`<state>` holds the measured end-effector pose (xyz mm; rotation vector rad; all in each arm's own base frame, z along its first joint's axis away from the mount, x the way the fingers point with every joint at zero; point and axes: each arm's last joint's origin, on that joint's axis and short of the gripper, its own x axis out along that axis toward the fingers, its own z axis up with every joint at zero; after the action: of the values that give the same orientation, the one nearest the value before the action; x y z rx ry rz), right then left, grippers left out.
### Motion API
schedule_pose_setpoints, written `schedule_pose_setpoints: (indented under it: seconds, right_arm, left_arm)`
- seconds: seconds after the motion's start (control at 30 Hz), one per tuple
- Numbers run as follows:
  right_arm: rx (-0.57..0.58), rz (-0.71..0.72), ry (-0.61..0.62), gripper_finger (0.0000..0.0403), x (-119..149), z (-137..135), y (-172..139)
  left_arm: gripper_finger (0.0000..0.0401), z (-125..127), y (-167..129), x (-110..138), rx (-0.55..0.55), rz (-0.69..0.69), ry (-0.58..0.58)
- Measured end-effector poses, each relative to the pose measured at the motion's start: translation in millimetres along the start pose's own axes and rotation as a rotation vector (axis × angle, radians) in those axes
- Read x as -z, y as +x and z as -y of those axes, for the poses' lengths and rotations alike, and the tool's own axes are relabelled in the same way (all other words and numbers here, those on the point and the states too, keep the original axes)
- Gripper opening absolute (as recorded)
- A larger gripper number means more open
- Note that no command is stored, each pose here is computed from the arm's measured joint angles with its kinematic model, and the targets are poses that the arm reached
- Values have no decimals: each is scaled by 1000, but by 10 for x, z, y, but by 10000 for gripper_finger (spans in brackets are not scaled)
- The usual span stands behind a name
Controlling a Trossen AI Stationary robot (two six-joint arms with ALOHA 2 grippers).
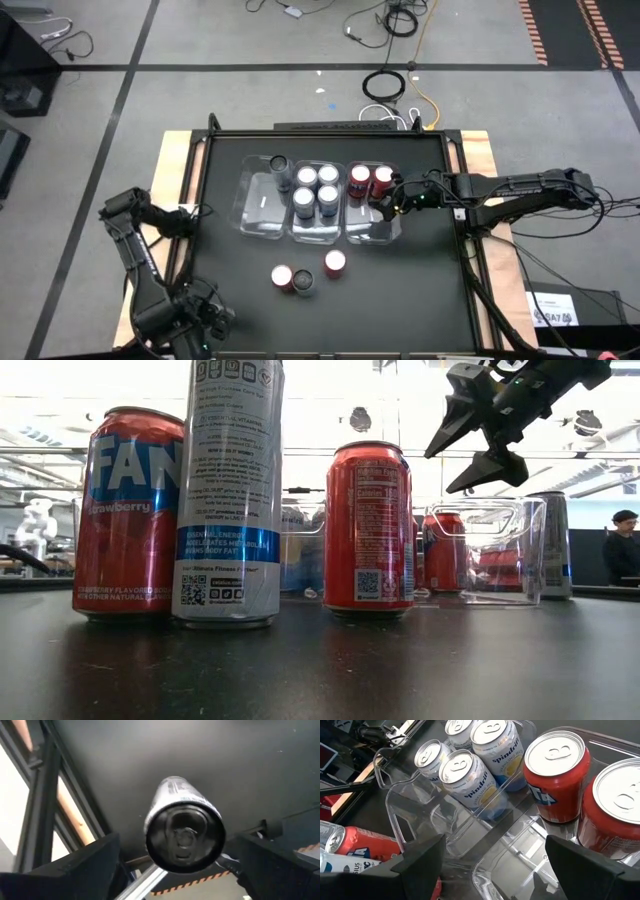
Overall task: Sort soda cans
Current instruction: Put the bottom left white-blue soda can into the left transparent bin
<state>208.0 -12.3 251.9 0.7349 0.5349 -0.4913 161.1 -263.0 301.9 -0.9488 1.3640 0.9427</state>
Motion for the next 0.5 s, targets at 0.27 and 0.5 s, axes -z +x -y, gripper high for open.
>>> schedule_pose_setpoints:
  seconds: [0.27,0.5]
  right_arm:
    - [0,0,0,336,1,1,0]
    - [0,0,0,336,-1,0,0]
  left_arm:
    - [400,79,156,89,-14,41,35]
    - [400,89,308,53,-68,87,44]
